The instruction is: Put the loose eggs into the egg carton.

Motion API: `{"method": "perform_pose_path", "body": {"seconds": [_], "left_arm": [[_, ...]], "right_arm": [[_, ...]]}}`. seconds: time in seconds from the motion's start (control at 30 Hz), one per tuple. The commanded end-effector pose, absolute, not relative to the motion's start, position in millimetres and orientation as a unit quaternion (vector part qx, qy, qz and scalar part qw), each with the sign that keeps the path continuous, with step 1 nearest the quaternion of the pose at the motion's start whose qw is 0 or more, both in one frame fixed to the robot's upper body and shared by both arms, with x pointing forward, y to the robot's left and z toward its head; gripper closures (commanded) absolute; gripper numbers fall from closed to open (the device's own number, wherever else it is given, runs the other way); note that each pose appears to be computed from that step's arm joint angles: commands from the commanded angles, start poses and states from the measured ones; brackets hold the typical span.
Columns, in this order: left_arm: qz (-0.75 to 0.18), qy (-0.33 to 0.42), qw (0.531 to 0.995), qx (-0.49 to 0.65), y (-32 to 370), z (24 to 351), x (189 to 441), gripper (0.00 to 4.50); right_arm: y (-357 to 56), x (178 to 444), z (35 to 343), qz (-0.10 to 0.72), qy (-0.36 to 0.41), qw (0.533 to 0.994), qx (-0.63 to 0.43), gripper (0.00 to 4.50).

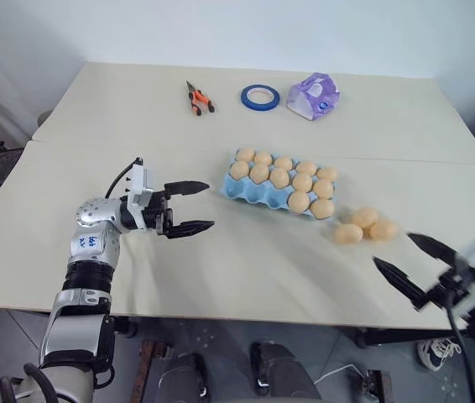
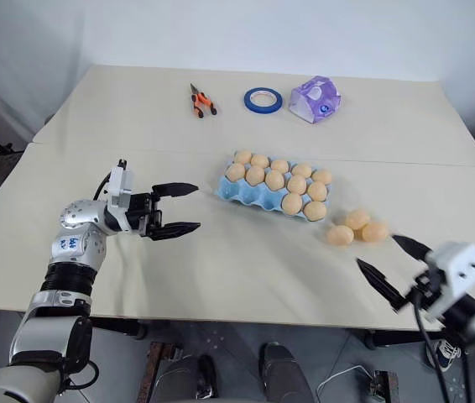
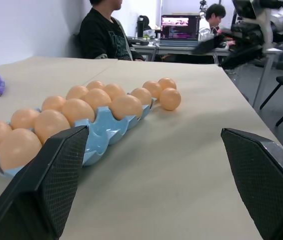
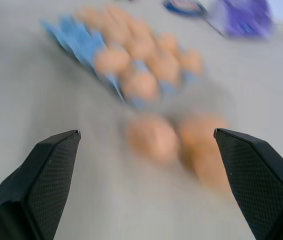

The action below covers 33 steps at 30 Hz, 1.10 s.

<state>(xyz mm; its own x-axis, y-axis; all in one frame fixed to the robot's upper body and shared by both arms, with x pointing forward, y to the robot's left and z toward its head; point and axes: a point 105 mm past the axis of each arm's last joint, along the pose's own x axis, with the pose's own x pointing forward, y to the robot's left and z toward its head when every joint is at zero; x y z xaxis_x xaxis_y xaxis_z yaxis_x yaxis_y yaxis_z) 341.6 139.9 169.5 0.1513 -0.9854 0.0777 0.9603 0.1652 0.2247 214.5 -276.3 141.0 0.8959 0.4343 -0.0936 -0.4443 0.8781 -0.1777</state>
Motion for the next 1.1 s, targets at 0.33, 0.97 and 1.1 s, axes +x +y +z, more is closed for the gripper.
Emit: {"method": "perform_pose_path", "body": {"seconds": [0.33,0.97,1.1], "left_arm": [[-0.637,-0.124,0.757,0.077,144.3,182.4,342.5,0.00],[-0.631,-0.133,0.760,0.083,141.2,189.8,344.1,0.00],[-0.629,-0.133,0.761,0.085,142.9,188.9,342.7,0.00]], "right_arm": [[-332.7,173.8,149.5,0.193,0.054,0.972,-0.122,0.02],[-316.2,317.2,129.9,0.209,0.071,0.968,-0.118,0.02],[-310.1,323.2,124.4,0.240,0.095,0.958,-0.123,0.02]]}}
